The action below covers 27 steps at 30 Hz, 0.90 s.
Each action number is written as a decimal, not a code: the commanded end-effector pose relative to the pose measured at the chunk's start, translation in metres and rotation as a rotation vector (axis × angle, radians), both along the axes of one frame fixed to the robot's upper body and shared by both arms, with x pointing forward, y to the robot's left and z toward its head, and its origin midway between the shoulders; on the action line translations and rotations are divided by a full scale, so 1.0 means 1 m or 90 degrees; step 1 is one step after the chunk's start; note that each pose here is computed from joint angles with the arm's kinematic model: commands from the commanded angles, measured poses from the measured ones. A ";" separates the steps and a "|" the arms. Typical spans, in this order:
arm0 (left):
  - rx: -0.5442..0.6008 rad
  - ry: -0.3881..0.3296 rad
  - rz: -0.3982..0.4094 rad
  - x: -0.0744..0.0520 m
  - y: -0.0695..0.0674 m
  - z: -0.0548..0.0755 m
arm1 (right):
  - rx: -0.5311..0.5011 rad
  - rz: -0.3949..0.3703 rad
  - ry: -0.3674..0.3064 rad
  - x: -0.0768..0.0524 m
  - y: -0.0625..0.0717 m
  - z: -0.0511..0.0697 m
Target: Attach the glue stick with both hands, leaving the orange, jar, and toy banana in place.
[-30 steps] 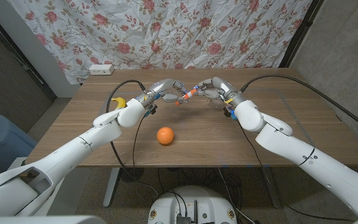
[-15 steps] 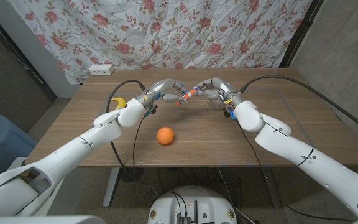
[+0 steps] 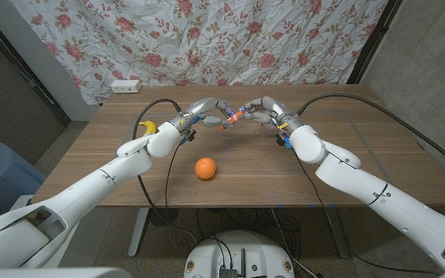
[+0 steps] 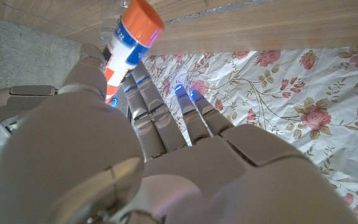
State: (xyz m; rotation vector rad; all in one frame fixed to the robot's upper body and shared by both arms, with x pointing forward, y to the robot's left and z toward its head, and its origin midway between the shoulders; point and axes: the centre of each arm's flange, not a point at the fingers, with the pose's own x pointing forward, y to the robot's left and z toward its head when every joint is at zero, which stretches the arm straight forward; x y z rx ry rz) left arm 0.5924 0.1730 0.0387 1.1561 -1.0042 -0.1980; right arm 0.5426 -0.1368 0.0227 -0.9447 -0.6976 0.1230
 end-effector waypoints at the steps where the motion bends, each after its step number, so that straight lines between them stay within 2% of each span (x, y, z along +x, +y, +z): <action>1: -0.001 0.000 -0.001 0.001 -0.001 0.001 | -0.006 0.007 0.005 0.003 0.006 0.000; 27: -0.010 0.003 -0.002 0.005 0.002 0.002 | -0.013 0.004 0.014 0.005 0.007 -0.001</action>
